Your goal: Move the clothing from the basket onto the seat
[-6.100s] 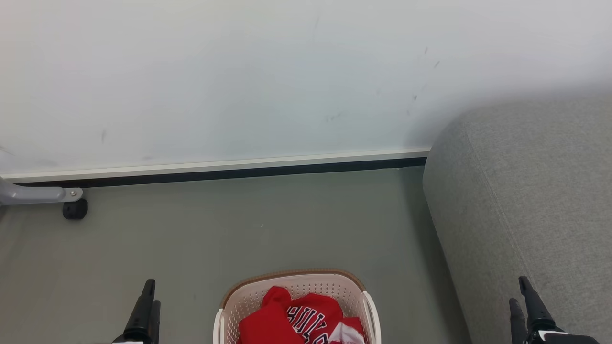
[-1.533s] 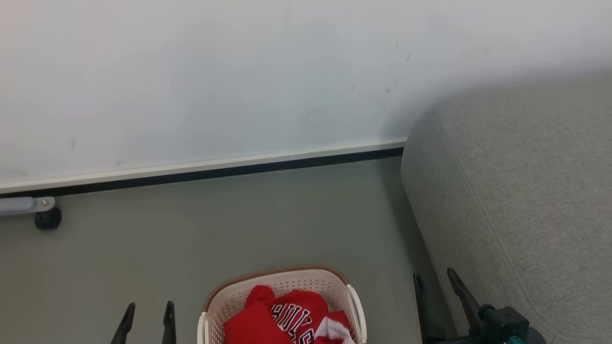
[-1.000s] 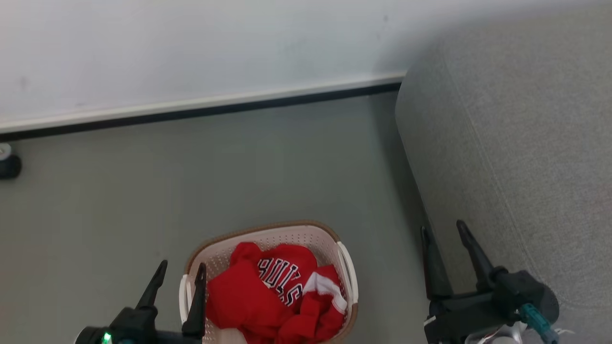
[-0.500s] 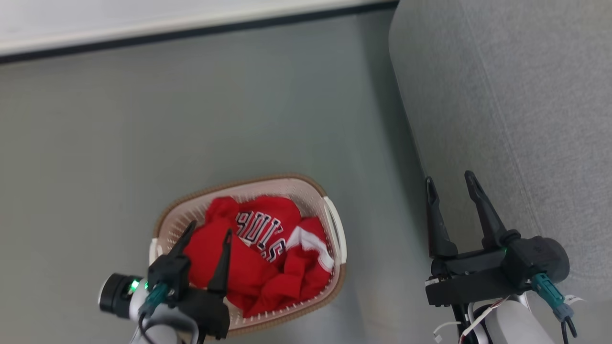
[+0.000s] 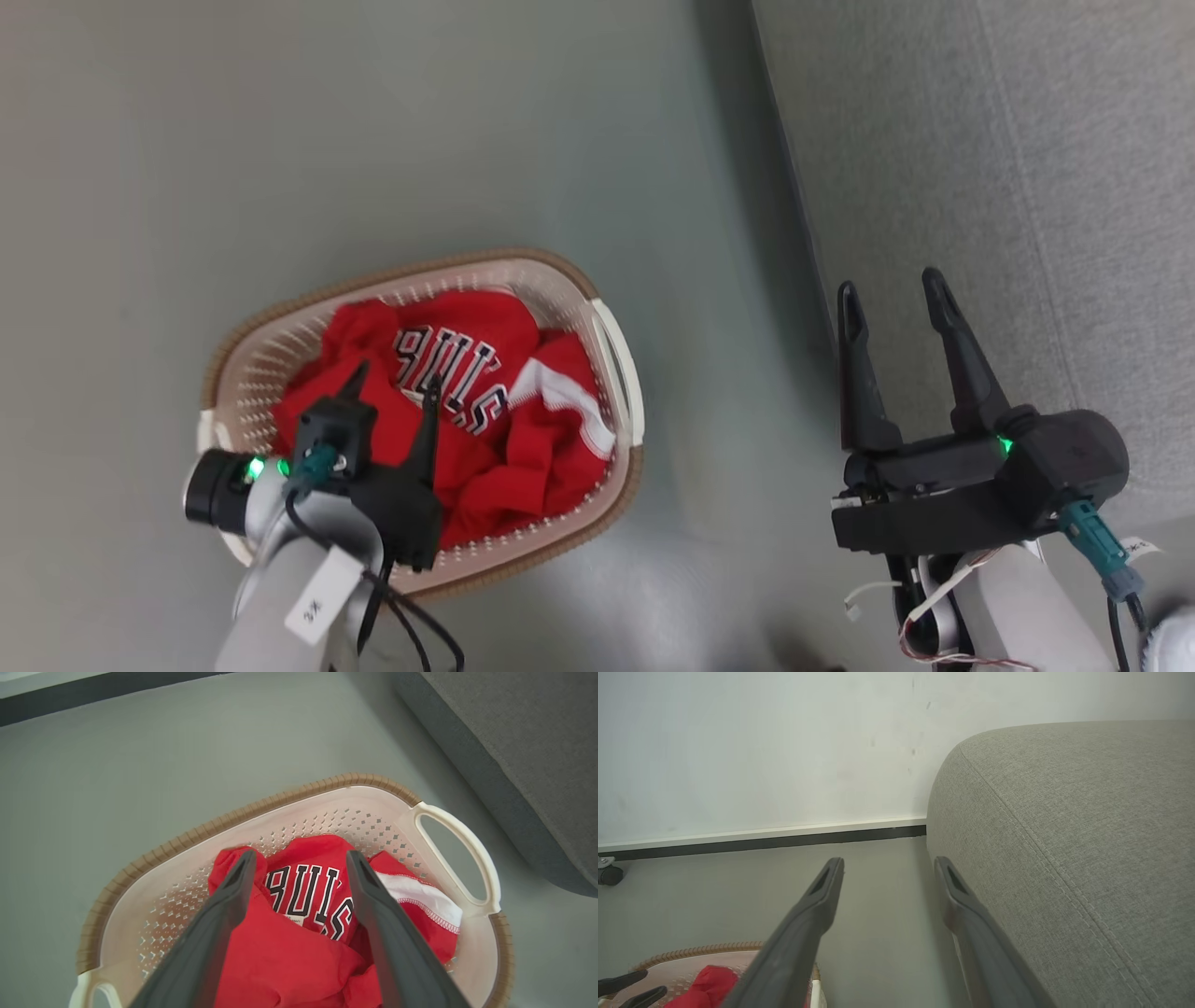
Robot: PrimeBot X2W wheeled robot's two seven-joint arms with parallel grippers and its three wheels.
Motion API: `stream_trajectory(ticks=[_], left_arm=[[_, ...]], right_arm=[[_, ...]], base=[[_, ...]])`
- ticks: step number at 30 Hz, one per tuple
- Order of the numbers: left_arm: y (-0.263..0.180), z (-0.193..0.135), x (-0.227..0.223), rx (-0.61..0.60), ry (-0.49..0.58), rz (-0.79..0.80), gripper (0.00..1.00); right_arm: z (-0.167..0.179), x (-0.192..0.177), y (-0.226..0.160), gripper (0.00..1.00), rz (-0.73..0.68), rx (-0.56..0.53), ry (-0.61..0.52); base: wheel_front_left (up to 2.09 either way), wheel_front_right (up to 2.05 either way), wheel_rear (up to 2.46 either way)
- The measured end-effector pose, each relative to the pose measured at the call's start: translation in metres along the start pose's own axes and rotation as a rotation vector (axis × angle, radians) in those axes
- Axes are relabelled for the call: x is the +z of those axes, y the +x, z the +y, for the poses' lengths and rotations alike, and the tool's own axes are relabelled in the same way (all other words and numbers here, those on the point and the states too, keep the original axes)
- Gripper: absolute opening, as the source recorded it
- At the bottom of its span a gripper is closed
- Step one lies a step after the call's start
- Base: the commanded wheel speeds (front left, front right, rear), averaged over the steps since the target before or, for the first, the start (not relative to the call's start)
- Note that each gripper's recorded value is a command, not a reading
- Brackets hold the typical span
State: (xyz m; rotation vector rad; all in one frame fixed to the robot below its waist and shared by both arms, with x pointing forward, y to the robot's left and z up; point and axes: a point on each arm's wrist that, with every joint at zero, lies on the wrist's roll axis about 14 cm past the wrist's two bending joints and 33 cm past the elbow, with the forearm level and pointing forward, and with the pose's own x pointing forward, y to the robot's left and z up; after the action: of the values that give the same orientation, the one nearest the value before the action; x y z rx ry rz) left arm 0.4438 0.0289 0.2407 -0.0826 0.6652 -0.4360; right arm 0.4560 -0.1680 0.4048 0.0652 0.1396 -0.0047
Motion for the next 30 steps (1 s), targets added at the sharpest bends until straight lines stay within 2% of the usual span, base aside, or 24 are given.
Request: stream_trajectory(ticks=[10,19,30], left_arm=[[0.046,0.006,-0.039,0.004,-0.024,0.100,1.00],[0.064,0.035,-0.078,0.079,0.026,0.172,1.00],[0.069,0.048,-0.100,0.104,0.106,0.227,1.00]], right_arm=[[-0.014,-0.036,0.019,1.00,0.065,-0.039,-0.016],[-0.021,-0.073,0.025,1.00,0.143,-0.056,-0.026],[-0.019,-0.087,0.028,1.00,0.172,-0.052,-0.024]], base=[[0.00,0.00,0.00],[0.00,0.00,0.00],[0.00,0.00,0.00]])
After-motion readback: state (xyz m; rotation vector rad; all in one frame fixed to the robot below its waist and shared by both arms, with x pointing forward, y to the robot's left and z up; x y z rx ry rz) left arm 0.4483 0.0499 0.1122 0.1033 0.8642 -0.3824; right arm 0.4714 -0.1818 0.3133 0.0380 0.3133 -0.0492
